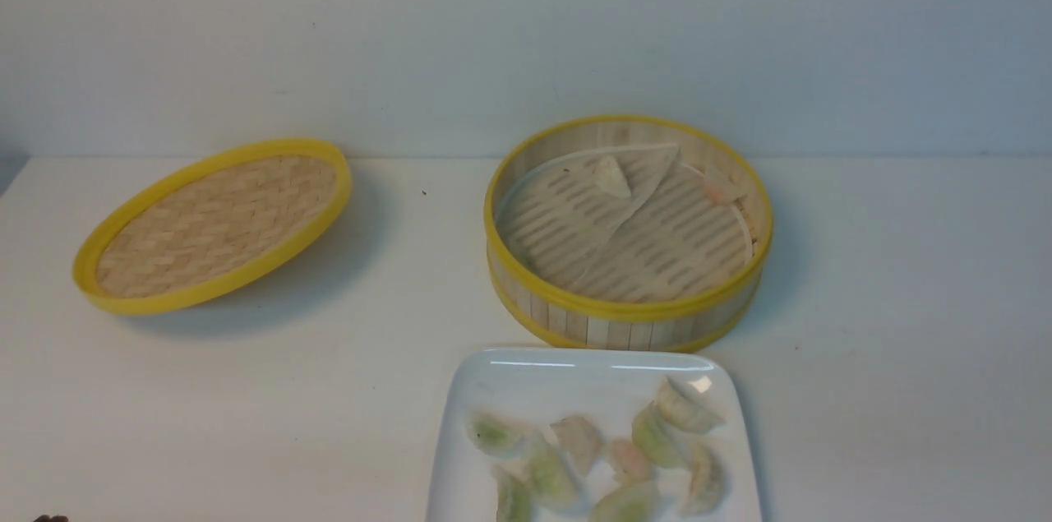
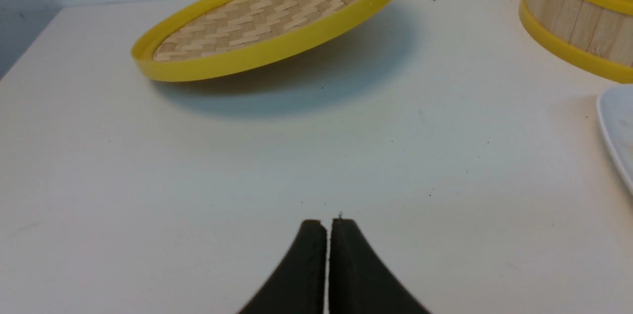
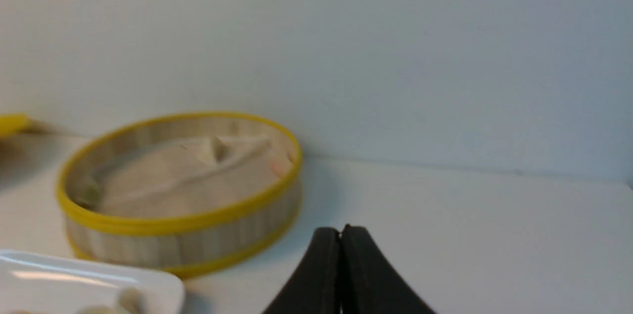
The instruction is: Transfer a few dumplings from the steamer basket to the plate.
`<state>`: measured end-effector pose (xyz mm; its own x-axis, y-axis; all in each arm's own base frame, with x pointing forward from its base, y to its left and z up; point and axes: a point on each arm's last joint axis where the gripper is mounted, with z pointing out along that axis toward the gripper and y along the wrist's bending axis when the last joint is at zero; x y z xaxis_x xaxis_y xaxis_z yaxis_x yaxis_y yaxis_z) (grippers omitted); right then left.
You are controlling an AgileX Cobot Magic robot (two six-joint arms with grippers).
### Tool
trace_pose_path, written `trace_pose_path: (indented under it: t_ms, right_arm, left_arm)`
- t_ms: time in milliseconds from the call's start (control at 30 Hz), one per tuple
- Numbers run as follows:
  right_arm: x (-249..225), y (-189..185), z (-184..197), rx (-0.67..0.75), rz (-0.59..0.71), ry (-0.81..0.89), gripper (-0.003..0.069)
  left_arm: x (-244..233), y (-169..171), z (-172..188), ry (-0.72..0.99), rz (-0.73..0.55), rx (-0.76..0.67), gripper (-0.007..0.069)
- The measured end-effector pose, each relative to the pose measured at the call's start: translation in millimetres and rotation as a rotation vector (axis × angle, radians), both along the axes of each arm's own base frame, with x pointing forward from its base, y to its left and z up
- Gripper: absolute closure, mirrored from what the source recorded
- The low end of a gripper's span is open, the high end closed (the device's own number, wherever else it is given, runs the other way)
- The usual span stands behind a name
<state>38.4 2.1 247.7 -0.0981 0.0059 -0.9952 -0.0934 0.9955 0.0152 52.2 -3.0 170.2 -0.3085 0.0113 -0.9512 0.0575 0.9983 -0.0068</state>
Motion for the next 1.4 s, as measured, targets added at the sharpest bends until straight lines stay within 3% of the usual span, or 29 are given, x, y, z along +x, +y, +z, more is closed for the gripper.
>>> trace_pose_path:
  t_ms: [100,267,1400]
  right_arm:
    - [8.3,-3.9,-31.5,-0.006,-0.107,0.075,0.0673]
    - [14.4,-6.8,-68.3,-0.010,-0.165,0.142,0.0673]
    - [15.4,-6.7,-66.9,-0.005,-0.165,0.111,0.0673]
  left_arm:
    - [0.0,0.0,0.0,0.000,0.000,0.000,0.0631]
    - [0.0,0.0,0.0,0.000,0.000,0.000,0.0631]
    - [0.0,0.0,0.0,0.000,0.000,0.000,0.0631]
